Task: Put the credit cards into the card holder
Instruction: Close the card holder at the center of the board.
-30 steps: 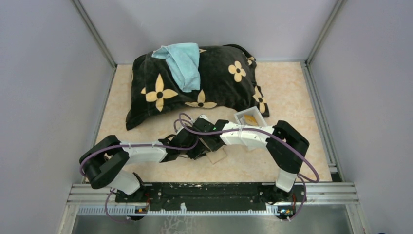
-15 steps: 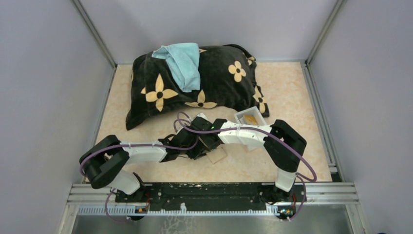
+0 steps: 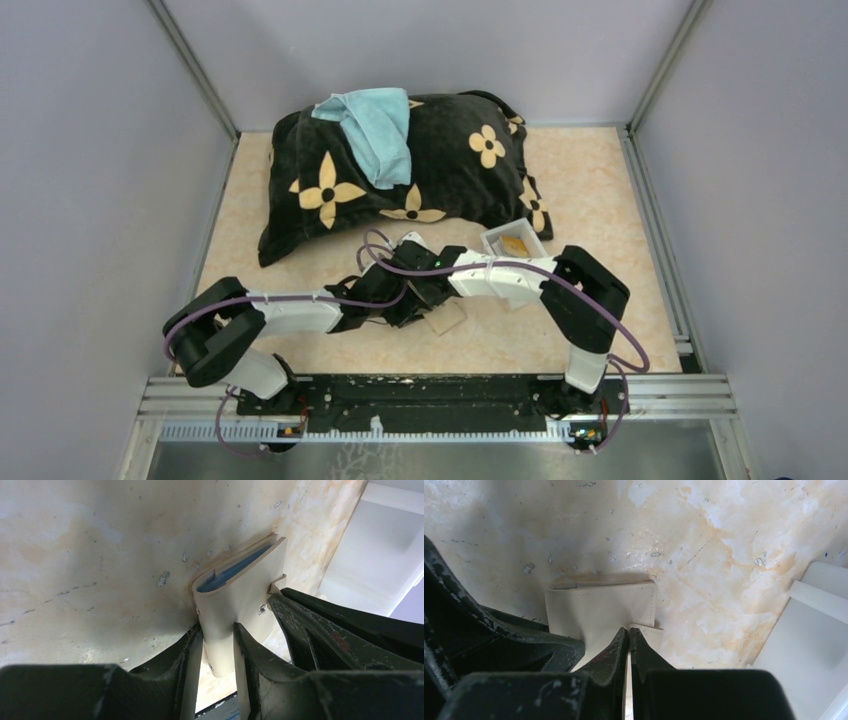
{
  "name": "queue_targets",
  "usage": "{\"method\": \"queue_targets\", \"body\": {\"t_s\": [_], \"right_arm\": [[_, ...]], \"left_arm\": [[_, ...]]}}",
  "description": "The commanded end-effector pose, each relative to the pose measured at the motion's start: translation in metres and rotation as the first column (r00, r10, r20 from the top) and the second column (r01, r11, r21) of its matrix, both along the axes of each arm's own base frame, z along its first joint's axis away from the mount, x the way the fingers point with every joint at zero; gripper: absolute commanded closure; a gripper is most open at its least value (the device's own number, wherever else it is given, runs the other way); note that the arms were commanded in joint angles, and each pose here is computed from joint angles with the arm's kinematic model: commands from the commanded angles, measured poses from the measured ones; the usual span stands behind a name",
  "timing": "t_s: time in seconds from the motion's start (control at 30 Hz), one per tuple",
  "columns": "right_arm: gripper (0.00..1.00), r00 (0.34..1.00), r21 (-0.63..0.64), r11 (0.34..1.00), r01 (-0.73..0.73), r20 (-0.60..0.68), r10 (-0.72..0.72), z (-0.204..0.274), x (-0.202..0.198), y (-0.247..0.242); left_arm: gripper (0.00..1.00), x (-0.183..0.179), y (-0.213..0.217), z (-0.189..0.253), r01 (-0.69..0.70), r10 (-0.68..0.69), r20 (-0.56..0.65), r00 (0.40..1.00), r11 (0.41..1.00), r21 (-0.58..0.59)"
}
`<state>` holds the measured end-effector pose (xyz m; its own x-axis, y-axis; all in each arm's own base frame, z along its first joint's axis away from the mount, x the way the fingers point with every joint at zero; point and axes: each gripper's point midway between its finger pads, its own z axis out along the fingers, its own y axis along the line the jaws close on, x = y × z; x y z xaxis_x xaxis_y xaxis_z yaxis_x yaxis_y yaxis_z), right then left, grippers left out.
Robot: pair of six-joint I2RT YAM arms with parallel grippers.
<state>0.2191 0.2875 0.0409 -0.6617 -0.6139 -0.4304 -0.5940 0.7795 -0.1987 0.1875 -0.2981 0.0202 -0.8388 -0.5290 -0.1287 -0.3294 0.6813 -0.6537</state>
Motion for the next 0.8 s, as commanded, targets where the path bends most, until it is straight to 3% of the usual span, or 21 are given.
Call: {"method": "queue_targets", "body": {"t_s": [0.0,0.77], "right_arm": [[0.98,0.999,-0.098,0.995,-0.035,-0.028,0.033,-0.017,-0.024,-0.018],[0.99,1.0,-0.119,0.993,-0.012,0.013,0.013,-0.012,-0.024,-0.034]], "left_arm": [[0.62,-0.024,0.043,-0.048,0.023,-0.004,-0.086,0.996,0.976,0.216],[0.68,-0.027,0.045,-0.041,-0.073,0.08,-0.075,0.994,0.993,0.091]]}}
